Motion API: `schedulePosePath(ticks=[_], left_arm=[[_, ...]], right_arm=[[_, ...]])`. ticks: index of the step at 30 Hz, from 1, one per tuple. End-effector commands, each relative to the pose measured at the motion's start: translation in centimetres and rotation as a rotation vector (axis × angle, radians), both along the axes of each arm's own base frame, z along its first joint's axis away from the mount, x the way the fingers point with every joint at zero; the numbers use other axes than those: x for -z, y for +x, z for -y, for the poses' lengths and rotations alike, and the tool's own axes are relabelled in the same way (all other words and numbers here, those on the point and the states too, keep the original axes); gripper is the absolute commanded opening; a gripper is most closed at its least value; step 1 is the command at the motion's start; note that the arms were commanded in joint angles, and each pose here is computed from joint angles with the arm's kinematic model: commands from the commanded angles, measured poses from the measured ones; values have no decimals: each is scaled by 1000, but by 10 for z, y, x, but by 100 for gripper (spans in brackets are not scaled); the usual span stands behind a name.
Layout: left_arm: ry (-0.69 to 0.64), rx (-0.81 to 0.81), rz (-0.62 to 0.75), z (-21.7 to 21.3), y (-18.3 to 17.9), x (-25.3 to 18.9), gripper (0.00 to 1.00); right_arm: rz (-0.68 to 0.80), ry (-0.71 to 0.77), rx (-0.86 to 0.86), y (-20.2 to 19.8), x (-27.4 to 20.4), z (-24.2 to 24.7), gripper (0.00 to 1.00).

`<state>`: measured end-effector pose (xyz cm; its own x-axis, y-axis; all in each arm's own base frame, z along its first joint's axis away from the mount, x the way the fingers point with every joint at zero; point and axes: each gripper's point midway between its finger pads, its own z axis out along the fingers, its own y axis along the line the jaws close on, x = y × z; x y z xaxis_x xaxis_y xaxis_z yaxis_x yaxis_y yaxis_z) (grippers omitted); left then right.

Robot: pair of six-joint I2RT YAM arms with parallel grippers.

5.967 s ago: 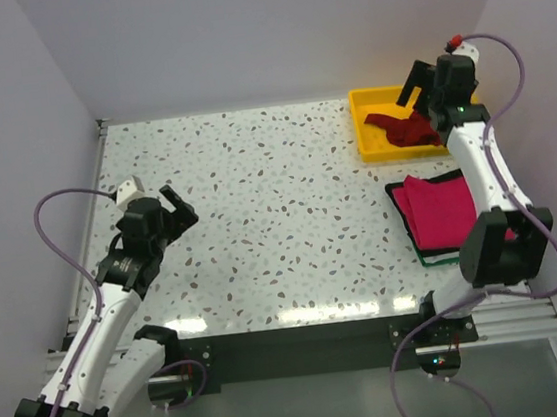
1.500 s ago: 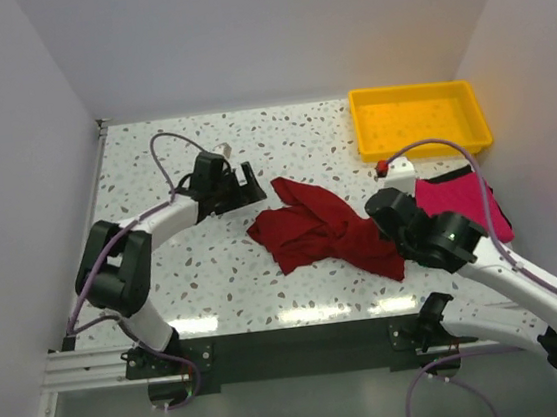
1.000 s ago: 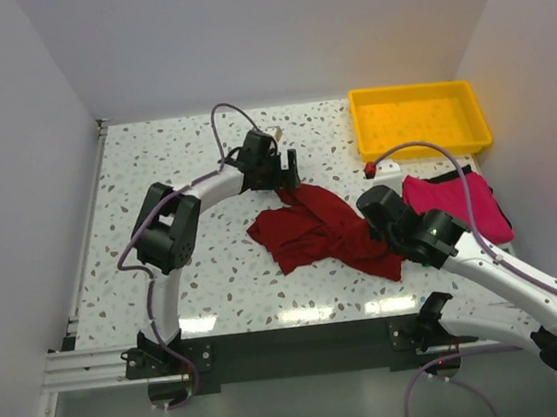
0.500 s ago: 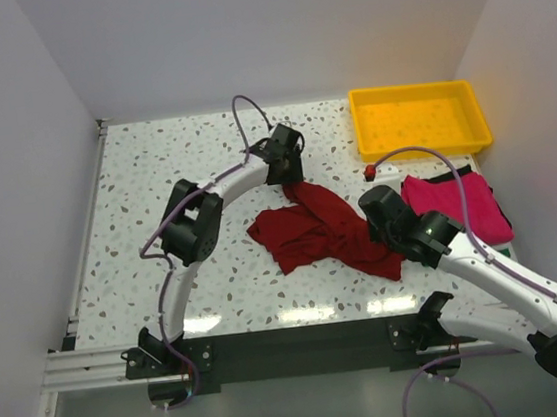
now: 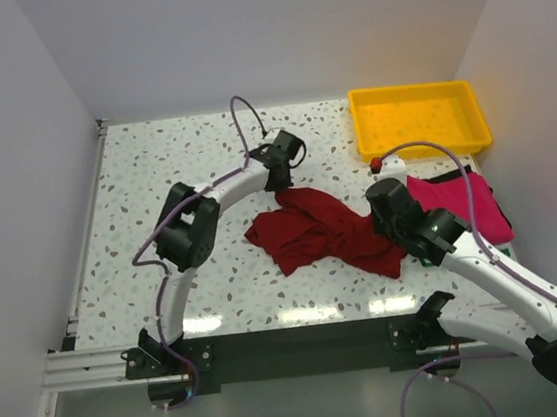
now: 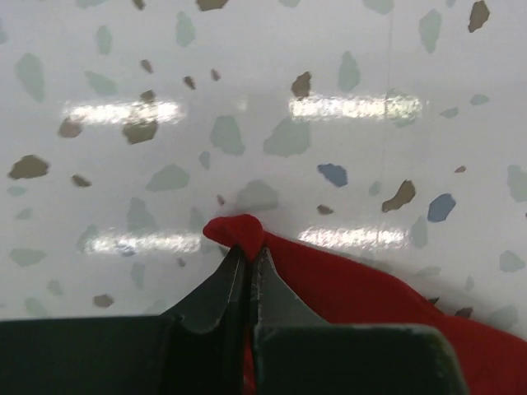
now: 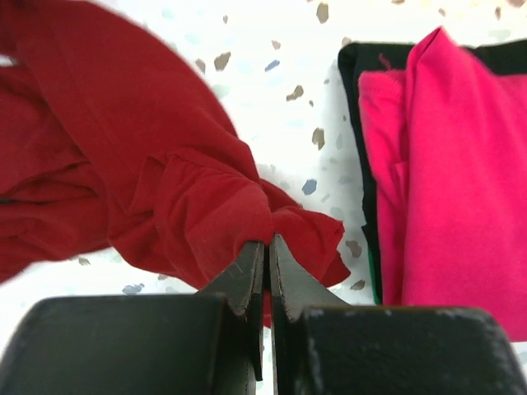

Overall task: Fold and stack the t-shirts
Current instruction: Flatten the tshirt out

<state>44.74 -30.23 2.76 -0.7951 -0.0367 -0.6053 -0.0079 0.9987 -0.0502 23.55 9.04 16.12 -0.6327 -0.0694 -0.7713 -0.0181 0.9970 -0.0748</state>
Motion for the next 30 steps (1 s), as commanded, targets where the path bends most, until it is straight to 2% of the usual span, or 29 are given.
schedulePosePath(ticks=[1,2,4,5,7,8,9,12,13,16,23,30], left_arm=[[31,-106,163,-54,12,-89,0],[-19,-122,231,-64,12,-130,0],[-51,-167,289,-94,13,-159,0],[-96,-181,370,-107,6,-201,0],[-125,-200,450,-130,2,-234,0],[-156,-207,516,-141,-8,-269,0],[-148,-235,563,-154,-11,-290,0],[-142,-278,680,-183,-36,-348,0],[-135,-304,725,-194,-42,-369,0],[-149,-365,853,-224,-75,-432,0],[-215,-471,1056,-278,-150,-522,0],[-340,-387,1190,-292,-210,-578,0]], right_arm=[[176,53,37,30,-62,-3,0],[198,52,49,34,-71,-1,0],[258,77,76,45,-99,2,0],[279,93,99,48,-109,4,0],[362,135,109,57,-146,4,0],[392,148,93,60,-160,1,0],[451,166,59,61,-191,-1,0],[522,159,24,65,-233,-3,0],[579,167,5,61,-265,-1,0],[673,183,-18,51,-318,5,0],[823,259,-131,13,-393,10,0],[946,404,-368,-45,-451,-3,0]])
